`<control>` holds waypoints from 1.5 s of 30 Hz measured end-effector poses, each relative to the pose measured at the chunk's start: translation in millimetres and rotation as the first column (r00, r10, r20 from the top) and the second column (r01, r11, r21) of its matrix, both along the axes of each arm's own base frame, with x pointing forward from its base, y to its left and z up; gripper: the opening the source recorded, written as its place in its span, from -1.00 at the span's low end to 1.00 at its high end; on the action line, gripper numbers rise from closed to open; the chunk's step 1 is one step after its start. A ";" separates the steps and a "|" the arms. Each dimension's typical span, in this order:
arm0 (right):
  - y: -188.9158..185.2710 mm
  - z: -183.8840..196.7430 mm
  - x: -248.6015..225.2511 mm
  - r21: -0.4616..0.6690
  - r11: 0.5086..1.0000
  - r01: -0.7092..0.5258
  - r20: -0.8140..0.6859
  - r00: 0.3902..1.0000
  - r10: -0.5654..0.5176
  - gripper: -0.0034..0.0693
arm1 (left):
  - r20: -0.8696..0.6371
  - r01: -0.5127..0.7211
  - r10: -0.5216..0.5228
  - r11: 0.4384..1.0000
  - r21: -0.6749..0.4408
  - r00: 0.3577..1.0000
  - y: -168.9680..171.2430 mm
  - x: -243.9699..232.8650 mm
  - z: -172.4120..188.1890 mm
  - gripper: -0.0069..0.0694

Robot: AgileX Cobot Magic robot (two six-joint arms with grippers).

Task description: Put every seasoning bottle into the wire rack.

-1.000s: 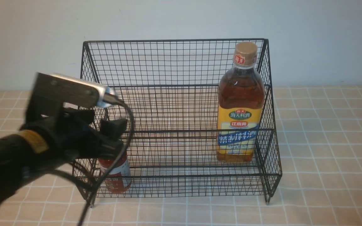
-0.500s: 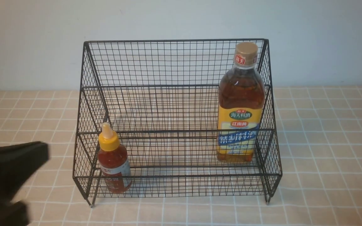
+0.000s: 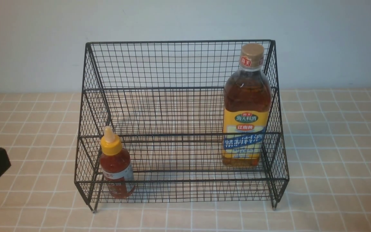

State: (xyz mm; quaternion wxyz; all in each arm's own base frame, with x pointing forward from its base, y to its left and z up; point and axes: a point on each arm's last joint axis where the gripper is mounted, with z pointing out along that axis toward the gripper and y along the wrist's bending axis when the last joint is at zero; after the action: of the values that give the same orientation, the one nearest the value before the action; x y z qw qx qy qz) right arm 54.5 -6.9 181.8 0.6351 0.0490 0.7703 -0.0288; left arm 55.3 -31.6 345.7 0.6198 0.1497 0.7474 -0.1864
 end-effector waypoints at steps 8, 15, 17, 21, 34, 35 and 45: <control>0.0 0.0 0.0 0.000 1.000 0.000 0.000 1.000 0.000 -0.94 | 0.057 -0.127 0.123 0.989 0.074 0.991 13.7 -10.9 -48.4 -0.84; 0.0 0.0 0.0 0.000 1.000 0.000 0.000 1.000 0.000 -0.94 | 0.002 -0.304 0.307 0.942 0.142 0.952 23.9 -10.2 -129.2 -0.84; 0.0 -0.1 0.0 0.000 1.000 0.000 -0.001 1.000 0.000 -0.94 | -0.048 -0.321 0.334 0.931 0.174 0.941 25.1 -6.9 -152.0 -0.84; 0.0 0.0 -0.1 0.000 1.000 0.000 0.000 1.000 0.000 -0.94 | -0.091 -0.318 0.343 0.924 0.211 0.935 25.8 -4.6 -175.6 -0.84; 0.0 -0.1 -0.1 0.000 1.000 0.000 0.000 1.000 0.000 -0.94 | -0.066 -0.327 0.344 0.925 0.194 0.936 25.7 -3.4 -174.6 -0.84; 0.0 -0.1 -0.1 0.000 1.000 0.000 0.000 1.000 0.000 -0.94 | -0.066 -0.327 0.344 0.925 0.194 0.936 25.7 -3.4 -174.6 -0.84; 0.0 -0.1 -0.1 0.000 1.000 0.000 0.000 1.000 0.000 -0.94 | -0.067 -0.327 0.345 0.925 0.194 0.936 25.7 -3.4 -174.6 -0.84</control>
State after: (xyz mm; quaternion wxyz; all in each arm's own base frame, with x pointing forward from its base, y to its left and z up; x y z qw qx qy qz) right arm 54.4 -7.0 181.7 0.6349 0.0490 0.7705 -0.0288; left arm 51.8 -5.8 171.1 0.5885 0.0654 0.8057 -0.0164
